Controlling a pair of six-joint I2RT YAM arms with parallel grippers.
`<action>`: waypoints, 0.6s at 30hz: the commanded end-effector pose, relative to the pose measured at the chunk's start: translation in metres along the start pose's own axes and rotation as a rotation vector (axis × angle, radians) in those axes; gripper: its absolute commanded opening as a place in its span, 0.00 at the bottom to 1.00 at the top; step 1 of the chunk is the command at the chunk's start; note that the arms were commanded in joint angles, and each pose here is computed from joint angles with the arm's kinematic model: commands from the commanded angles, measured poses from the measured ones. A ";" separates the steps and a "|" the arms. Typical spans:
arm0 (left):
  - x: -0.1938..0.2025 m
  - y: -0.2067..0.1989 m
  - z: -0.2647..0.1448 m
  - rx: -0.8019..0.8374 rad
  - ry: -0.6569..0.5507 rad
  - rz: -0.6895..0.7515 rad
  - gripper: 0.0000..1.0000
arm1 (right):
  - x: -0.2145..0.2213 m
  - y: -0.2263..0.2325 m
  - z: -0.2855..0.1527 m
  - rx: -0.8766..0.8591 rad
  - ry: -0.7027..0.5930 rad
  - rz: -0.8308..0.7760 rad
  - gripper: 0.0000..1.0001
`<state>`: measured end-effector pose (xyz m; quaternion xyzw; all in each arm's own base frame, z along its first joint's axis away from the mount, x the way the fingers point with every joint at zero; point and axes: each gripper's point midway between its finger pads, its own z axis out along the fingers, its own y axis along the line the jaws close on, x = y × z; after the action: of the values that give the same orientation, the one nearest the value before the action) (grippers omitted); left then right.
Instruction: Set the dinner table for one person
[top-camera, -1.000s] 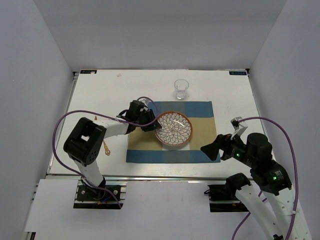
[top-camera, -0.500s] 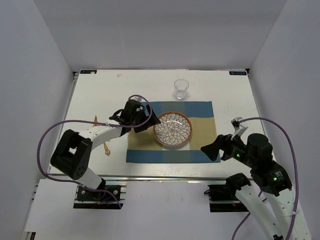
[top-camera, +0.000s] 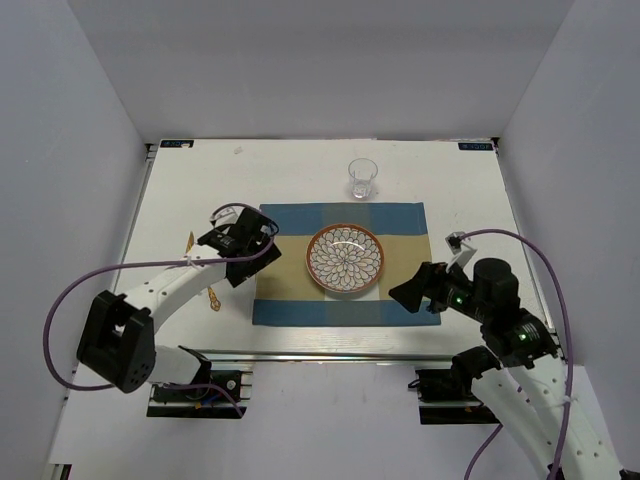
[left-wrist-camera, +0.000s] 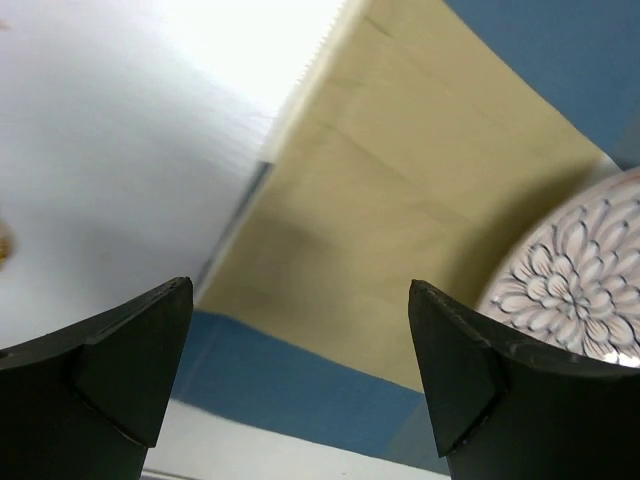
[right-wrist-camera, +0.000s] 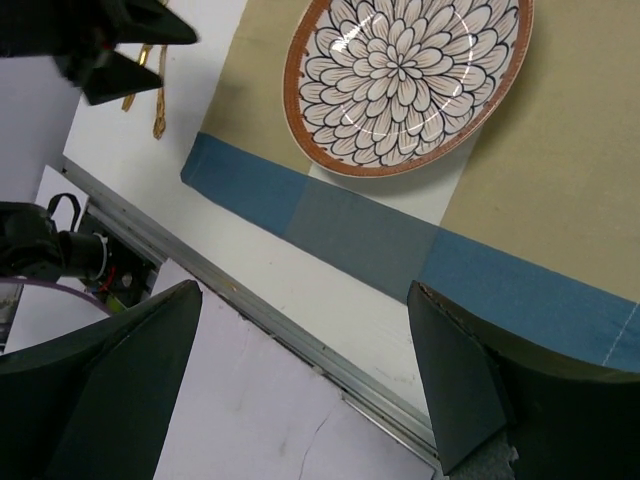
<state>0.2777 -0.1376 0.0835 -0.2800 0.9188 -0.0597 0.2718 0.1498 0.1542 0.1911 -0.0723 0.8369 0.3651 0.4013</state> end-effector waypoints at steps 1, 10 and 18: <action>-0.020 0.036 -0.020 -0.126 -0.111 -0.078 0.98 | -0.020 -0.002 0.026 -0.015 -0.048 0.016 0.89; -0.016 0.038 -0.040 -0.071 -0.068 0.097 0.98 | -0.072 -0.053 0.128 0.251 0.146 0.027 0.89; -0.012 0.039 -0.061 -0.025 0.005 0.316 0.98 | -0.186 -0.087 0.216 0.464 0.190 -0.178 0.89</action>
<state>0.2382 -0.0977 0.1119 -0.1985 0.9427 0.0063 0.2681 0.4067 0.2129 0.1839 -0.0517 0.9188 0.1907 0.3417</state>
